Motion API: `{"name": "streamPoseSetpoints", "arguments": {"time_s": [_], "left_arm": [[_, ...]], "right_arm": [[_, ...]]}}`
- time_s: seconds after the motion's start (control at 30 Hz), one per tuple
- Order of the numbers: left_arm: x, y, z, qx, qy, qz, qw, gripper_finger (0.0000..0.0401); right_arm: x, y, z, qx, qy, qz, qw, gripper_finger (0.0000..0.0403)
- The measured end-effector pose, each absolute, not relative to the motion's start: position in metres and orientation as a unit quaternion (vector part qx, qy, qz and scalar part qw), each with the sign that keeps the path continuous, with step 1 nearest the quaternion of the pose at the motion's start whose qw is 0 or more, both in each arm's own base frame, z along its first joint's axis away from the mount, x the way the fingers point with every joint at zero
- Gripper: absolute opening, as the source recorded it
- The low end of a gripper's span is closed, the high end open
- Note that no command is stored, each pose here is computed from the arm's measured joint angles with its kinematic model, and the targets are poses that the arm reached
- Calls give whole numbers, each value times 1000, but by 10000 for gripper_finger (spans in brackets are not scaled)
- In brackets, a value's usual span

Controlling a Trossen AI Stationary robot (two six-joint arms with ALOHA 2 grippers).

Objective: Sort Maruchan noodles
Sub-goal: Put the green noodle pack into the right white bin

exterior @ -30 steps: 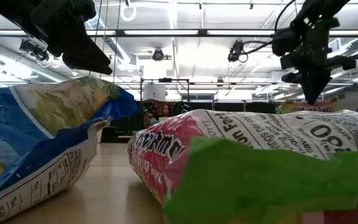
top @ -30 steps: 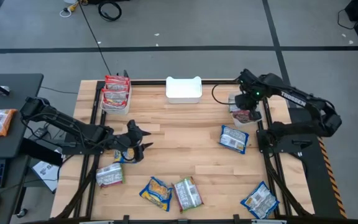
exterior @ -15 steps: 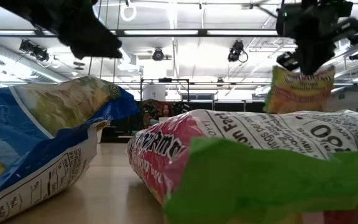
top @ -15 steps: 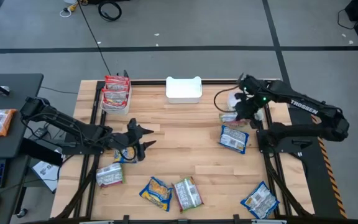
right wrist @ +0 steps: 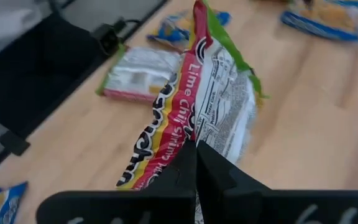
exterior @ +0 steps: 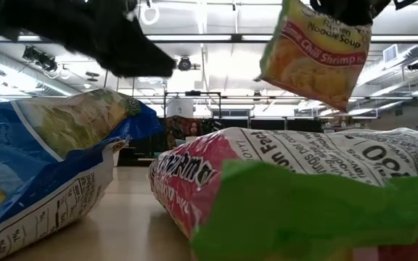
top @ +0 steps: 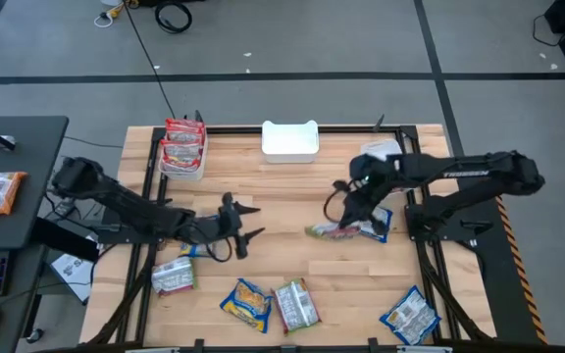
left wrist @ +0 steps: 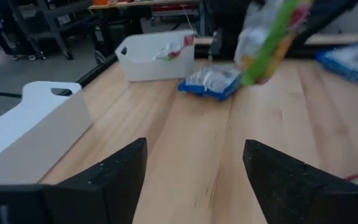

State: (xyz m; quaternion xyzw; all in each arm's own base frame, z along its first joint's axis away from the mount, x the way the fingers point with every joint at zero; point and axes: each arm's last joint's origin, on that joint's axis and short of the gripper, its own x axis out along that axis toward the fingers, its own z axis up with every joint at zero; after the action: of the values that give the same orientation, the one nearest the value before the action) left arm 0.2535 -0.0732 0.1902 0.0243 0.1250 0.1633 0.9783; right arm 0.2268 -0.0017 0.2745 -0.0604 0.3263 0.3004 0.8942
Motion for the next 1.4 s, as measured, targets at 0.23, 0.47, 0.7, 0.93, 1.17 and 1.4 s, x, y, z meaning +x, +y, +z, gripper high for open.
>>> {"name": "streamPoseSetpoints", "arguments": {"time_s": [0.23,0.47,0.7,0.93,1.17,1.4], "left_arm": [[290,-88,171,100,107,119,982,299],[338,-108,166,202,110,62,971,300],[362,-111,166,211,118,20,970,300],[364,-114,170,158,109,-10,981,300],[368,-103,174,72,94,19,993,300],[372,-90,172,49,103,-26,993,300]], "right_arm": [[256,22,260,-65,306,340,887,4],[270,25,255,-33,292,336,895,5],[269,25,255,-32,297,329,896,5],[261,19,261,-48,306,298,903,6],[258,18,263,-56,309,289,904,6],[259,16,262,-73,314,262,910,6]]}}
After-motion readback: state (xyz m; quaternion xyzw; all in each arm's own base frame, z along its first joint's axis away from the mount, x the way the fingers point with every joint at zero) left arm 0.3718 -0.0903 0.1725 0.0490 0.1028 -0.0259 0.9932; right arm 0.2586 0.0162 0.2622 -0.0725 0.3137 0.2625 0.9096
